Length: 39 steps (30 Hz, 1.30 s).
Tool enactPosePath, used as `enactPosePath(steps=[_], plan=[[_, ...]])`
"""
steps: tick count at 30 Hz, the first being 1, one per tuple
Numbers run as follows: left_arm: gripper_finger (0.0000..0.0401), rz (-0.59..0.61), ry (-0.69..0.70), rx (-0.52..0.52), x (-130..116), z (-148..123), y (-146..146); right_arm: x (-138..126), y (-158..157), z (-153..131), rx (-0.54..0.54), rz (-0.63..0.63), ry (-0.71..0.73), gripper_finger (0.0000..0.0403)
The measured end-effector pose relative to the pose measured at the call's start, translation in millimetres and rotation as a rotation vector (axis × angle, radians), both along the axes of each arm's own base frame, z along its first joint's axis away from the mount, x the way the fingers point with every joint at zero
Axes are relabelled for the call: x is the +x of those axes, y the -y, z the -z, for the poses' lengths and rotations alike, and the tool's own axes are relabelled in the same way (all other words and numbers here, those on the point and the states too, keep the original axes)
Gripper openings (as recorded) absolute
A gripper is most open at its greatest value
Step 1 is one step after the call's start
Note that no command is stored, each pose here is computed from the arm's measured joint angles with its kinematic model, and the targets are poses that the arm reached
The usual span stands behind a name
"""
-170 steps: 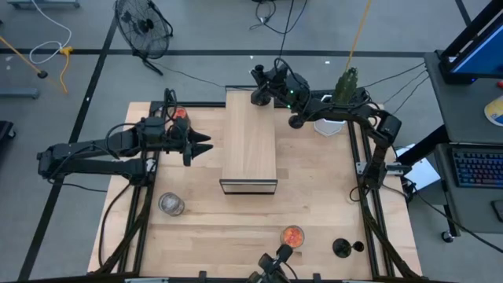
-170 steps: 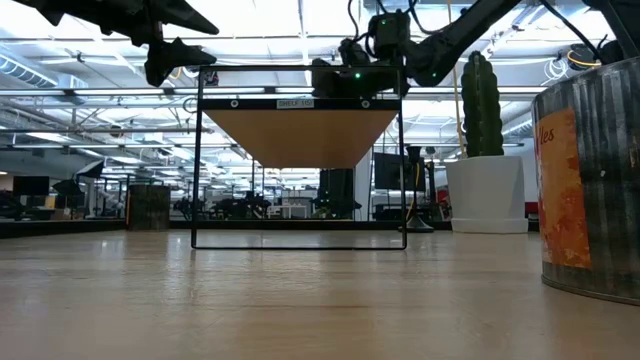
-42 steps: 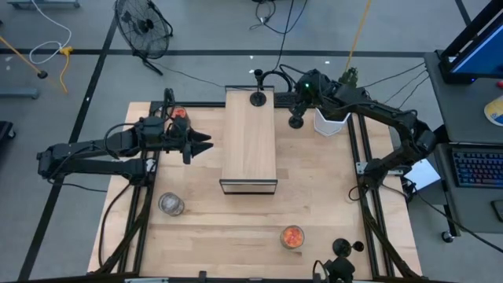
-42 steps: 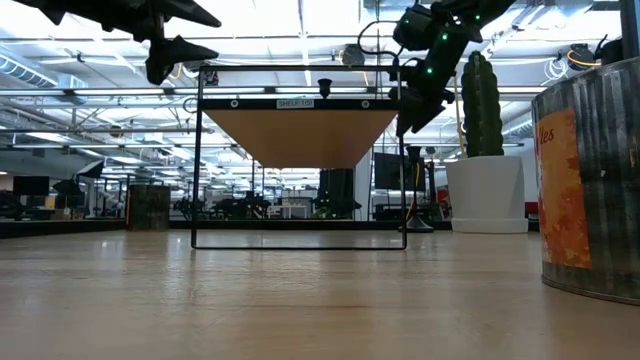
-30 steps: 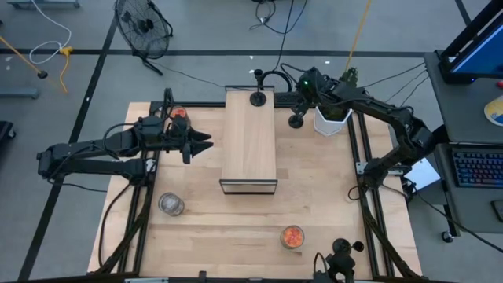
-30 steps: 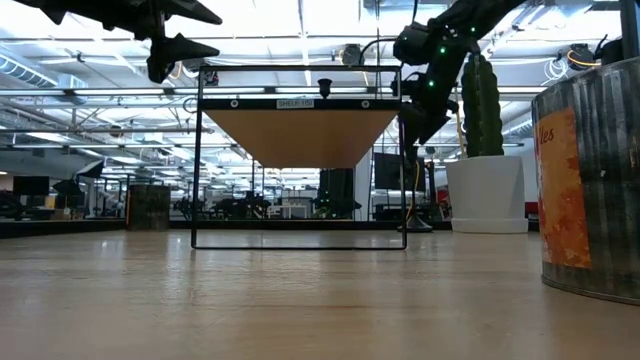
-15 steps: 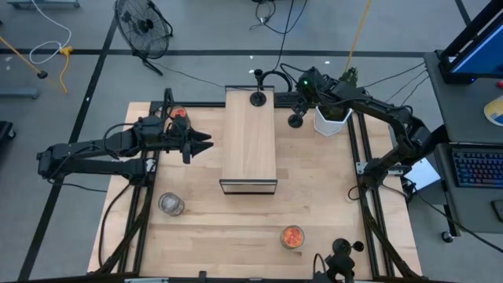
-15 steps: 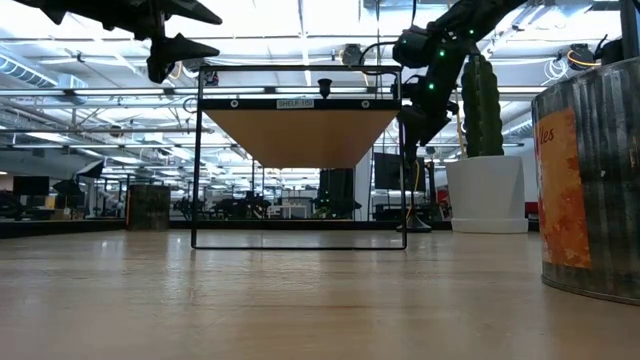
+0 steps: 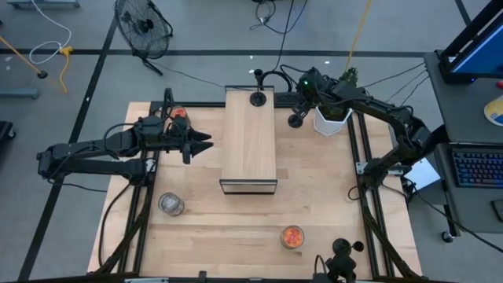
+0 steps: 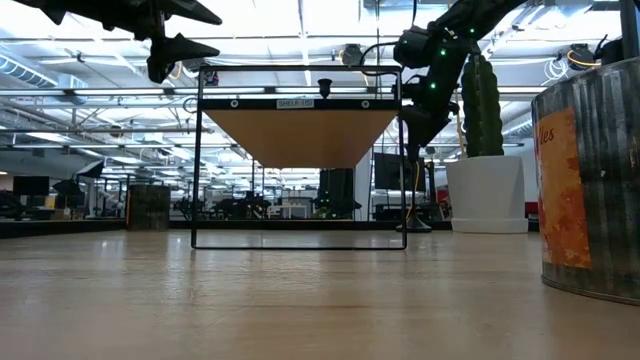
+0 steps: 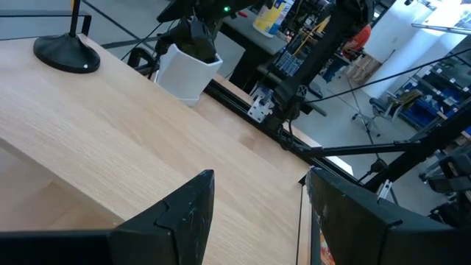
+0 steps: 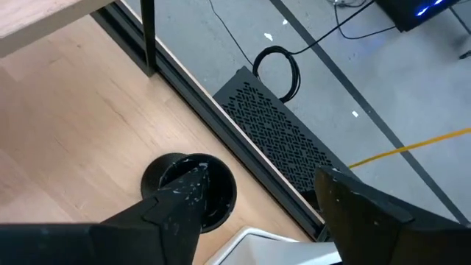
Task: Pick & Place candle stick holders
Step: Put the top black candle holder on the shelf
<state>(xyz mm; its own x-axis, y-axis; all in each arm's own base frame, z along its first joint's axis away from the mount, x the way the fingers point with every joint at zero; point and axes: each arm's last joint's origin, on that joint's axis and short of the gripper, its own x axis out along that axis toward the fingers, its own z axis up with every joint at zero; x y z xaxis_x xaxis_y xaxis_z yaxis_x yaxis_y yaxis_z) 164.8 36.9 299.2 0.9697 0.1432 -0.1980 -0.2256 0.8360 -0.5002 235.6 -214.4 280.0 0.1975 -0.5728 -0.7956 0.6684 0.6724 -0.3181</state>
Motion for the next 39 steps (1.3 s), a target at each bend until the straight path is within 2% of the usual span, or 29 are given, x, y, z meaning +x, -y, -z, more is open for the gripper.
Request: enactPosePath(steps=[4,11,22,39], plan=[[0.0225,0.002,-0.002,0.011,0.0,0.0,0.0,0.0,-0.1,0.2,0.0,-0.002,-0.004,0.0231],[0.0225,0.003,-0.003,0.015,0.0,0.0,0.0,0.1,-0.3,1.1,0.005,-0.004,-0.006,0.0189],[0.0225,0.011,-0.009,0.059,0.0,0.0,0.0,1.2,-1.2,1.5,0.037,-0.032,0.022,0.0155],[0.0225,0.012,-0.017,0.103,0.0,0.1,-0.3,-1.6,-2.0,3.1,0.078,-0.038,0.017,0.0139]])
